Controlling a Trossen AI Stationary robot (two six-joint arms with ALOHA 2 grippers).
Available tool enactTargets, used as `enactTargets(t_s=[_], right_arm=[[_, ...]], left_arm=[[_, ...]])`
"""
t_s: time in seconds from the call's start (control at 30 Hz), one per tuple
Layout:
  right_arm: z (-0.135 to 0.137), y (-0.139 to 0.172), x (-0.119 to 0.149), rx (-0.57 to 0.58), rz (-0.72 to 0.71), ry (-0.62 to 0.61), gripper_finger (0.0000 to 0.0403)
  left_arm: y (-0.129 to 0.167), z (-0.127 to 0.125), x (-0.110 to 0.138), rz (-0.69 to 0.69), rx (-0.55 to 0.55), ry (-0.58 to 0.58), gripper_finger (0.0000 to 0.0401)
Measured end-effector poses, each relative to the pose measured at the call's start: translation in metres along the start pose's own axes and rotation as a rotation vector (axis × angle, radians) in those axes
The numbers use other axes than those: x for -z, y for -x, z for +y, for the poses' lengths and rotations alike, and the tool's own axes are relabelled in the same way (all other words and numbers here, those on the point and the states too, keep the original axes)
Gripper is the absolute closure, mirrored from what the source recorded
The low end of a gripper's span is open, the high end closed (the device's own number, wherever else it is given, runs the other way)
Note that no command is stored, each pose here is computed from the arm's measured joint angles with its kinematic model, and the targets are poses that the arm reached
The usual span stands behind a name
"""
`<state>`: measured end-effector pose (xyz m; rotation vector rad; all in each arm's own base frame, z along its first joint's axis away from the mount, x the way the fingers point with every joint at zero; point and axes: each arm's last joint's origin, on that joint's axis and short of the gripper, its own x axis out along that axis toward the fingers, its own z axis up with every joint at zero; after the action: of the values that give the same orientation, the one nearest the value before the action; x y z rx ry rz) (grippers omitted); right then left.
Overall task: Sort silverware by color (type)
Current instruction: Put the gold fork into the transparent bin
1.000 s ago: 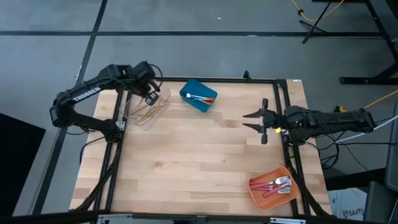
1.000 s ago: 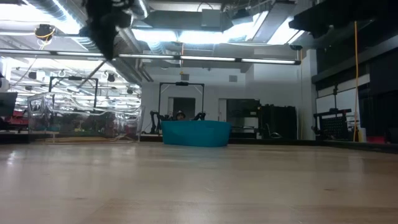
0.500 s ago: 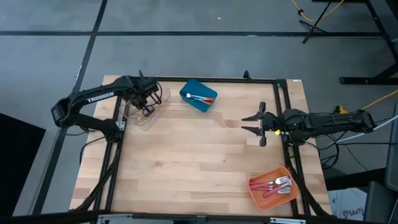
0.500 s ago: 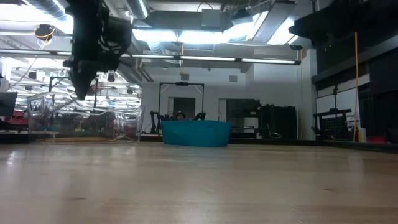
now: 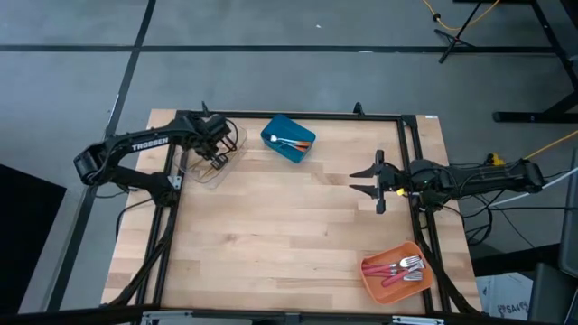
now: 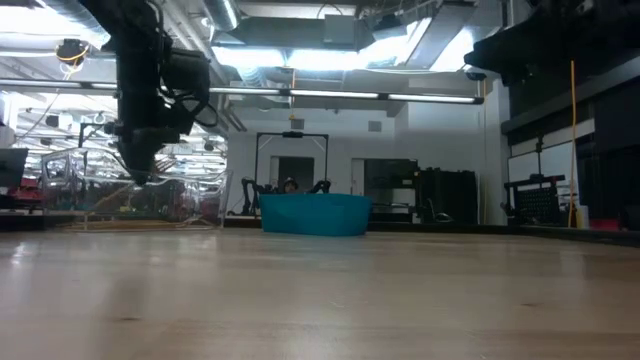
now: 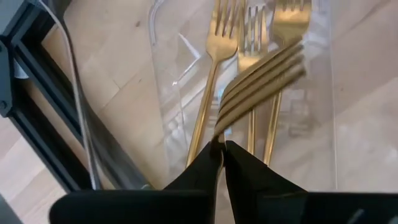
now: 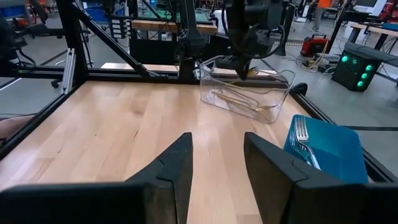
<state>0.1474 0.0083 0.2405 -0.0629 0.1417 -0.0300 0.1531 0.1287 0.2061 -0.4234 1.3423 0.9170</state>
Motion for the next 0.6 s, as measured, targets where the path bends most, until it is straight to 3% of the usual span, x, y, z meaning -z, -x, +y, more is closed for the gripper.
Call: enactTargets(t_s=[0.33, 0.6], right_arm=[[0.0, 0.0, 0.002, -0.001, 0.019, 0.002, 0.027], [0.0, -0.001, 0.007, 0.005, 0.073, 0.015, 0.027]], left_arm=[[-0.019, 0.001, 0.008, 0.004, 0.001, 0.024, 0.0382], [-0.018, -0.001, -0.003, -0.109, 0.013, 0.028, 0.0381]])
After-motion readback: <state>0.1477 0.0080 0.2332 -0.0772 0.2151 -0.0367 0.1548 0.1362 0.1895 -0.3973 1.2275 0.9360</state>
